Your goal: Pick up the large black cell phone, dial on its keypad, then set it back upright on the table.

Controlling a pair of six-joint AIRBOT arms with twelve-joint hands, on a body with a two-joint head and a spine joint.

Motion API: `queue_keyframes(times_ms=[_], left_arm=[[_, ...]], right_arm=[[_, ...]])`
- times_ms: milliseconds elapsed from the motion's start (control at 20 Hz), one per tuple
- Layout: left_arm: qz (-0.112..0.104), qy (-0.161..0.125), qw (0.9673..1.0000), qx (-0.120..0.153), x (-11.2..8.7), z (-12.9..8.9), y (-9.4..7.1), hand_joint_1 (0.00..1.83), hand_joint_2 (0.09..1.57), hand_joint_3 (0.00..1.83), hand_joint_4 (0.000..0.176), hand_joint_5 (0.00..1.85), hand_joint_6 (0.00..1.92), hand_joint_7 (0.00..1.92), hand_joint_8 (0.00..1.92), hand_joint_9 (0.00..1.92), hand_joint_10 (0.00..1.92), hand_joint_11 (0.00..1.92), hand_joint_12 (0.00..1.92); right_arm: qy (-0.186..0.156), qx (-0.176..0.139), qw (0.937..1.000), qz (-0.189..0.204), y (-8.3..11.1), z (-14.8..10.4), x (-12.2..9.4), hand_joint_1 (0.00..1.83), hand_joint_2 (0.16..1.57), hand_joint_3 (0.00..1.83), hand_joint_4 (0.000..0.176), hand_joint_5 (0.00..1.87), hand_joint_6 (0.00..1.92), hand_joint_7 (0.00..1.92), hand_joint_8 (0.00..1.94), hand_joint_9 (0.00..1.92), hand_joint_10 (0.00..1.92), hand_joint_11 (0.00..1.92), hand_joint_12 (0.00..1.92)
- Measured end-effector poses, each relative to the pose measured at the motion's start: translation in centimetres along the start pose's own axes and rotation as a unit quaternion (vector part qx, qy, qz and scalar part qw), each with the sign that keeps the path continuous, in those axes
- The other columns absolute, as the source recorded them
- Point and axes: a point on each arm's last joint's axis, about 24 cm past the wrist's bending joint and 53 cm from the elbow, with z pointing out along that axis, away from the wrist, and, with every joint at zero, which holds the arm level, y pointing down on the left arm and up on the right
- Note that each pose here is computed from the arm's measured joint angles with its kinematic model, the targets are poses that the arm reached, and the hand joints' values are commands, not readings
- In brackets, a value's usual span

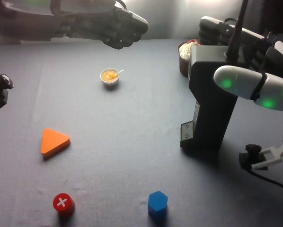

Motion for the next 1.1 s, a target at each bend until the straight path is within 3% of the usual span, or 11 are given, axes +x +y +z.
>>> queue_keyframes(times_ms=[50, 150, 250, 350, 550, 800, 1100], left_arm=[[0.0, 0.0, 1.0, 0.0, 0.0, 0.0, 0.0, 0.02, 1.2, 0.0, 0.0, 0.28, 0.0, 0.3, 0.0, 0.24, 0.0, 0.0, 0.48], [0.0, 0.0, 1.0, 0.0, 0.0, 0.0, 0.0, 0.02, 1.21, 0.0, 0.0, 0.29, 0.0, 0.31, 0.0, 0.26, 0.0, 0.0, 0.51], [0.0, 0.0, 1.0, 0.0, 0.0, 0.0, 0.0, 0.04, 1.2, 0.0, 0.0, 0.31, 0.01, 0.32, 0.0, 0.27, 0.01, 0.0, 0.52], [0.0, 0.0, 1.0, 0.0, 0.0, 0.0, 0.0, 0.03, 1.2, 0.0, 0.0, 0.3, 0.0, 0.31, 0.0, 0.25, 0.0, 0.0, 0.45], [0.0, -0.001, 1.0, 0.0, 0.0, 0.0, 0.0, 0.01, 1.2, 0.0, 0.0, 0.28, 0.0, 0.3, 0.0, 0.23, 0.0, 0.0, 0.44], [0.0, -0.002, 1.0, 0.0, -0.1, -0.1, 0.0, 0.03, 1.2, 0.0, 0.0, 0.31, 0.0, 0.33, 0.0, 0.27, 0.0, 0.0, 0.53], [0.0, -0.003, 1.0, 0.0, -0.2, -0.2, 0.0, 0.0, 1.2, 0.0, 0.0, 0.27, 0.0, 0.29, 0.0, 0.23, 0.0, 0.0, 0.44]], right_arm=[[0.001, 0.0, 1.0, 0.0, 0.0, 0.0, 0.0, 0.62, 0.92, 0.0, 0.044, 0.16, 0.0, 0.14, 0.0, 0.18, 0.0, 0.0, 0.59], [0.001, 0.0, 1.0, 0.001, 0.0, 0.0, 0.1, 0.57, 0.89, 0.0, 0.057, 0.09, 0.0, 0.09, 0.0, 0.14, 0.0, 0.0, 0.5], [0.001, -0.001, 1.0, 0.002, 0.1, 0.0, 0.1, 0.41, 0.89, 0.0, 0.086, 0.0, 0.0, 0.0, 0.0, 0.01, 0.0, 0.0, 0.31], [0.001, -0.001, 1.0, 0.003, 0.2, -0.1, 0.2, 0.3, 0.87, 0.0, 0.096, 0.0, 0.0, 0.0, 0.0, 0.0, 0.0, 0.0, 0.14], [-0.003, 0.009, 0.9999, -0.007, 0.1, -1.2, -0.5, 0.27, 0.84, 0.0, 0.087, 0.0, 0.0, 0.0, 0.0, 0.0, 0.0, 0.0, 0.02], [-0.014, 0.021, 0.9995, -0.02, 0.7, -3.6, -1.7, 0.3, 0.83, 0.0, 0.094, 0.0, 0.0, 0.0, 0.0, 0.0, 0.0, 0.0, 0.01], [-0.051, 0.019, 0.9974, -0.047, 4.0, -8.6, -3.8, 0.29, 0.85, 0.0, 0.093, 0.0, 0.0, 0.0, 0.0, 0.0, 0.0, 0.02, 0.03]])
